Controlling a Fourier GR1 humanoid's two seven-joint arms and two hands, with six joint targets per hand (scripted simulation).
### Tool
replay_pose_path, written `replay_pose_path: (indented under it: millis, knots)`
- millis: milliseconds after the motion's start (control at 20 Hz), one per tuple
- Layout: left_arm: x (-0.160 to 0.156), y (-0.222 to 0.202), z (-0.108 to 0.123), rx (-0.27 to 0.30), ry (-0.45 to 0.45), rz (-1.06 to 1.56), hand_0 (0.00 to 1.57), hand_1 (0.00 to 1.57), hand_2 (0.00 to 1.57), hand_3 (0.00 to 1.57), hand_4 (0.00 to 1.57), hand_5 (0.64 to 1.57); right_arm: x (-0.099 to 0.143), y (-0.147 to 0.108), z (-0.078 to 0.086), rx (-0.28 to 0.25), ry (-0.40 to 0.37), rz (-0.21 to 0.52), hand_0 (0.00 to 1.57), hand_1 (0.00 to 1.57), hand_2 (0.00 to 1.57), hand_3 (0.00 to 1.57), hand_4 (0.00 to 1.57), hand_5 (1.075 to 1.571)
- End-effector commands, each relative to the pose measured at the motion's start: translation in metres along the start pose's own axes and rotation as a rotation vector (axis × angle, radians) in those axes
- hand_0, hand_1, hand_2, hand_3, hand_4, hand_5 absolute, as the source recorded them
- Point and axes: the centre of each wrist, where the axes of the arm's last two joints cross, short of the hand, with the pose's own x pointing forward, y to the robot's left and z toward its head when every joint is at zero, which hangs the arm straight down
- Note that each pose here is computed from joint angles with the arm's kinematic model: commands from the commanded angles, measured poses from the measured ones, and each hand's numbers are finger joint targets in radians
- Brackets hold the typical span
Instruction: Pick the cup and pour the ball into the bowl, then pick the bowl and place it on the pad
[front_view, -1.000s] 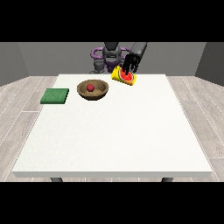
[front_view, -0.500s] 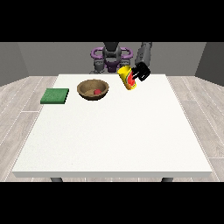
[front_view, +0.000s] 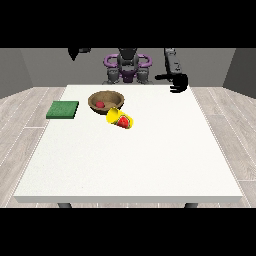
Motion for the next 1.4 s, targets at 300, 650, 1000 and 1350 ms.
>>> replay_pose_path:
  millis: [300, 650, 1000, 1350]
  knots:
    - [0.068, 0.122, -0.08, -0.093, -0.135, 0.136, 0.0, 0.0, 0.0, 0.0, 0.0, 1.533, -0.012, 0.038, 0.0, -0.006, -0.03, 0.034, 0.0, 0.0, 0.0, 0.0, 0.47, 1.57]
    - [0.124, 0.11, -0.118, -0.18, -0.134, 0.027, 0.0, 0.0, 0.0, 0.0, 0.0, 1.518, -0.092, 0.02, -0.004, -0.063, 0.109, -0.047, 0.0, 0.0, 0.0, 0.0, 0.39, 1.569]
    - [0.2, 0.138, -0.152, -0.148, -0.211, -0.013, 0.0, 0.0, 0.0, 0.0, 0.0, 1.541, -0.133, -0.005, -0.009, -0.077, 0.094, -0.091, 0.0, 0.0, 0.0, 0.0, 0.33, 1.571]
    - [0.256, 0.149, -0.168, -0.164, -0.261, -0.021, 0.0, 0.0, 0.0, 0.0, 0.0, 1.539, -0.164, -0.003, -0.02, -0.091, 0.157, -0.122, 0.0, 0.0, 0.0, 0.0, 0.32, 1.569]
